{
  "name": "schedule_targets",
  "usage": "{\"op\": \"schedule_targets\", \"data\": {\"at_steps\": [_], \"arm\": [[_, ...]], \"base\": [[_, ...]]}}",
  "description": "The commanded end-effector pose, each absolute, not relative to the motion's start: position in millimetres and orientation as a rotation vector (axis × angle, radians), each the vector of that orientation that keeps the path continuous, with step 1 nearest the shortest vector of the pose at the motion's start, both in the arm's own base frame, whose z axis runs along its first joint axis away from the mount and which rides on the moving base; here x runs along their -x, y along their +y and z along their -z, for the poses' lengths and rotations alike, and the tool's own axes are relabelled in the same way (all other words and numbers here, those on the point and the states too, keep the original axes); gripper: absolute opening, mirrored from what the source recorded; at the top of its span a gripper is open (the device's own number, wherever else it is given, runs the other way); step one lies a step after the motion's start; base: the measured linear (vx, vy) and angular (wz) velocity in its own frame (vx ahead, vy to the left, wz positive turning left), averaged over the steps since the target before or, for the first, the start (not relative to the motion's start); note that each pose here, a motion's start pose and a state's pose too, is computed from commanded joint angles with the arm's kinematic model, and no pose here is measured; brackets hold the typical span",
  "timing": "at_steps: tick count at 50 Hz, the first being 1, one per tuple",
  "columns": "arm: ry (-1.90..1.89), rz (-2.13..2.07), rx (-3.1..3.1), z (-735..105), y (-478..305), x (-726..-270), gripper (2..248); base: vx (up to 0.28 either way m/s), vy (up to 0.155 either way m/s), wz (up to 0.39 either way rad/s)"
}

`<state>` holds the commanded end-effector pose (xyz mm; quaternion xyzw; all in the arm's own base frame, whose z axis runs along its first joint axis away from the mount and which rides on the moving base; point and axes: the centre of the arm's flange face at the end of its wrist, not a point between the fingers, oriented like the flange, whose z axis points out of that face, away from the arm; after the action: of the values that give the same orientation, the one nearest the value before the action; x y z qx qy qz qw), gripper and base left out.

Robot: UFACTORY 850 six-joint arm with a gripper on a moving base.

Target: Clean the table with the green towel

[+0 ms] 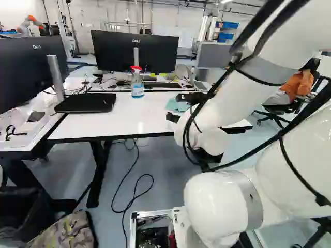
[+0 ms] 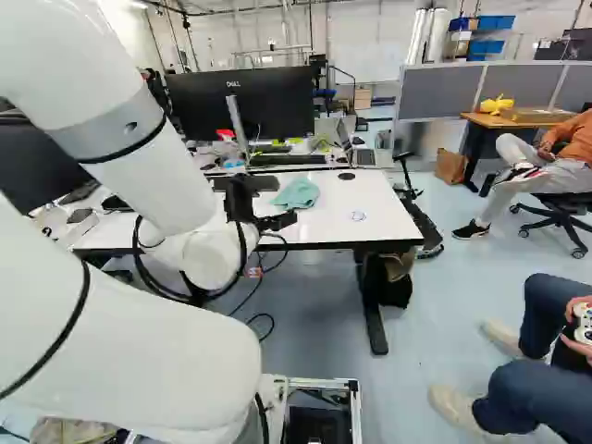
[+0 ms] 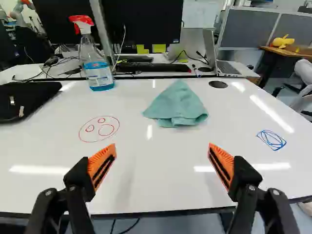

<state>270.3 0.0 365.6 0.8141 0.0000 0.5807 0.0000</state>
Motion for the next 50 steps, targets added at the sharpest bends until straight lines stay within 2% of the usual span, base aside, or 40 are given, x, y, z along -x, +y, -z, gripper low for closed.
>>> {"op": "schedule_targets", "data": {"at_steps": [50], "arm": [[-0.032,-1.784,-2.569,-372.7,-9.1,-370.3,247]], "base": [[0.001,0.000,0.000]]}}
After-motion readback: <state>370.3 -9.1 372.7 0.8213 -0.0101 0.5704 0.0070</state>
